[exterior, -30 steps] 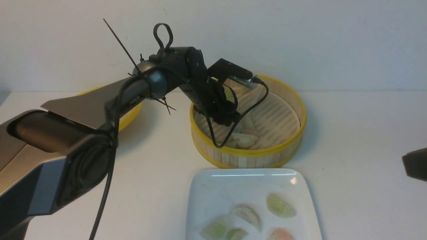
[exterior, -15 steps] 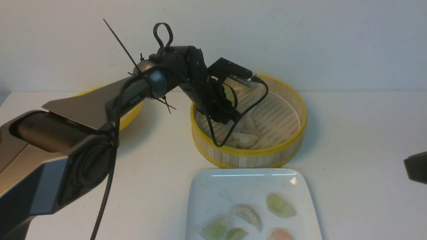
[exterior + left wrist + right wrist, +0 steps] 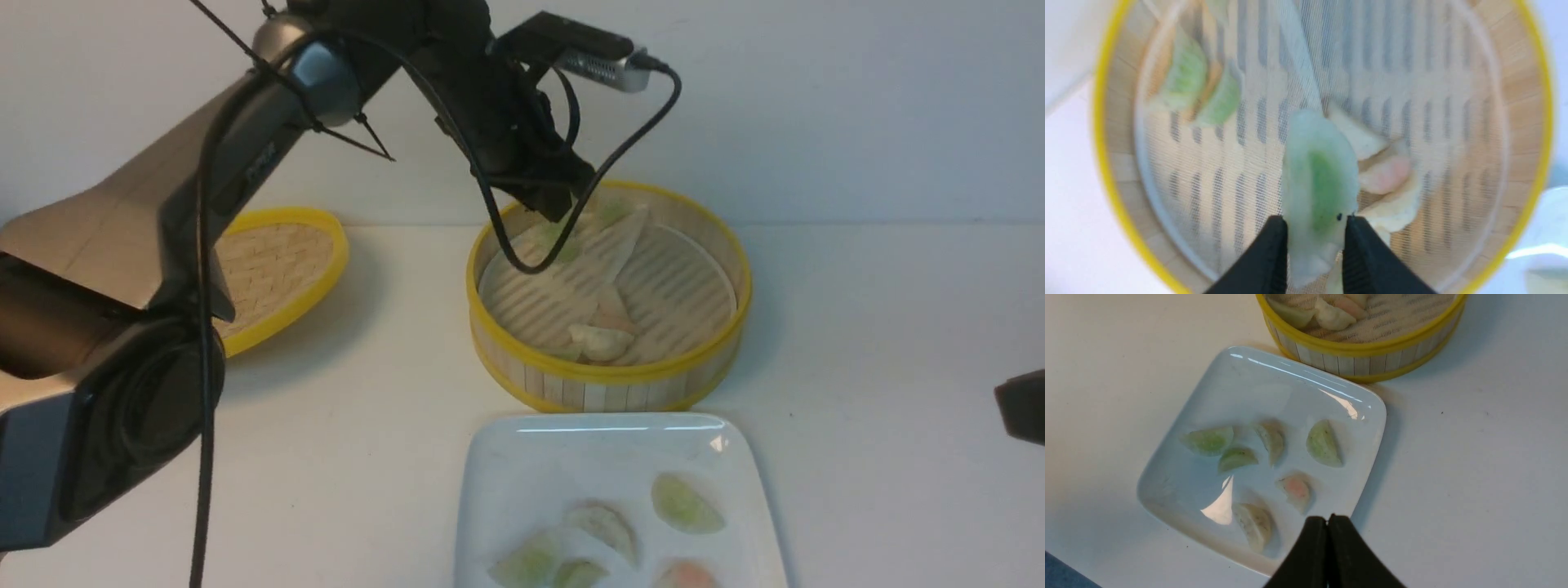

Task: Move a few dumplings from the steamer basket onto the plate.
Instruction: Use the left arm to grab a dumpling from the steamer, then use the left arm to put the dumpling into the plate

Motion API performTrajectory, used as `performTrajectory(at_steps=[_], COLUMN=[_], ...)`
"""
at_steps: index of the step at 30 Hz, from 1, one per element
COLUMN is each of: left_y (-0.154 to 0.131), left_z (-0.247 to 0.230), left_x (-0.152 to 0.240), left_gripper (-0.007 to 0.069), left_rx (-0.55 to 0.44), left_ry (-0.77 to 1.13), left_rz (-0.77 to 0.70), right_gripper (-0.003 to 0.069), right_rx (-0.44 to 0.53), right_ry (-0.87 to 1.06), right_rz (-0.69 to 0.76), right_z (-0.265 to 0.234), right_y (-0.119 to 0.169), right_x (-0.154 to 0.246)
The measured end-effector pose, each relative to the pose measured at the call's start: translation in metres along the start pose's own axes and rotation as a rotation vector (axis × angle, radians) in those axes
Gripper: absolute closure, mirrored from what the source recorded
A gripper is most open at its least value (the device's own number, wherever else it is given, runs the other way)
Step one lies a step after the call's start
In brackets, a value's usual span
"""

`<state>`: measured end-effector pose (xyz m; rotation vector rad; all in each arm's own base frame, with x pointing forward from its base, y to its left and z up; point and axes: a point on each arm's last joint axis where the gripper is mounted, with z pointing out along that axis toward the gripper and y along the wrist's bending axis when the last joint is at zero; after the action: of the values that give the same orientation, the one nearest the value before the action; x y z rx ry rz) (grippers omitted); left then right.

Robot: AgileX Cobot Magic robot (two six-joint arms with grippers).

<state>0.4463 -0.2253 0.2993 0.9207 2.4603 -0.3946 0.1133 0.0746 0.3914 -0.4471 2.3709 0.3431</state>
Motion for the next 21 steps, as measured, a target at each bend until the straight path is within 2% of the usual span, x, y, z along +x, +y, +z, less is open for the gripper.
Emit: performTrajectory(at_steps=[7, 11, 16, 21], left_y=[-0.013, -0.029, -0.051, -0.067], left_z=[-0.042, -0.066, -0.072, -0.058], left_x=[-0.005, 0.003, 0.025, 0.057], left_gripper=[0.0471, 0.0471, 0.0471, 0.0471], left_rx=[-0.006, 0.003, 0.033, 0.065], left_ry=[-0.054, -0.045, 0.033, 0.163], left_rz=[-0.062, -0.060, -0.049, -0.050], right_gripper=[0.0673, 0.0673, 0.0673, 0.0673], right_rx=[0.003, 0.003, 0.003, 0.003], right_ry=[-0.001, -0.001, -0.001, -0.001], right_rz=[-0.001, -0.001, -0.001, -0.001], right_z=[0.000, 0.000, 0.000, 0.000], right_y=[0.000, 0.000, 0.000, 0.000], right_x=[0.000, 0.000, 0.000, 0.000])
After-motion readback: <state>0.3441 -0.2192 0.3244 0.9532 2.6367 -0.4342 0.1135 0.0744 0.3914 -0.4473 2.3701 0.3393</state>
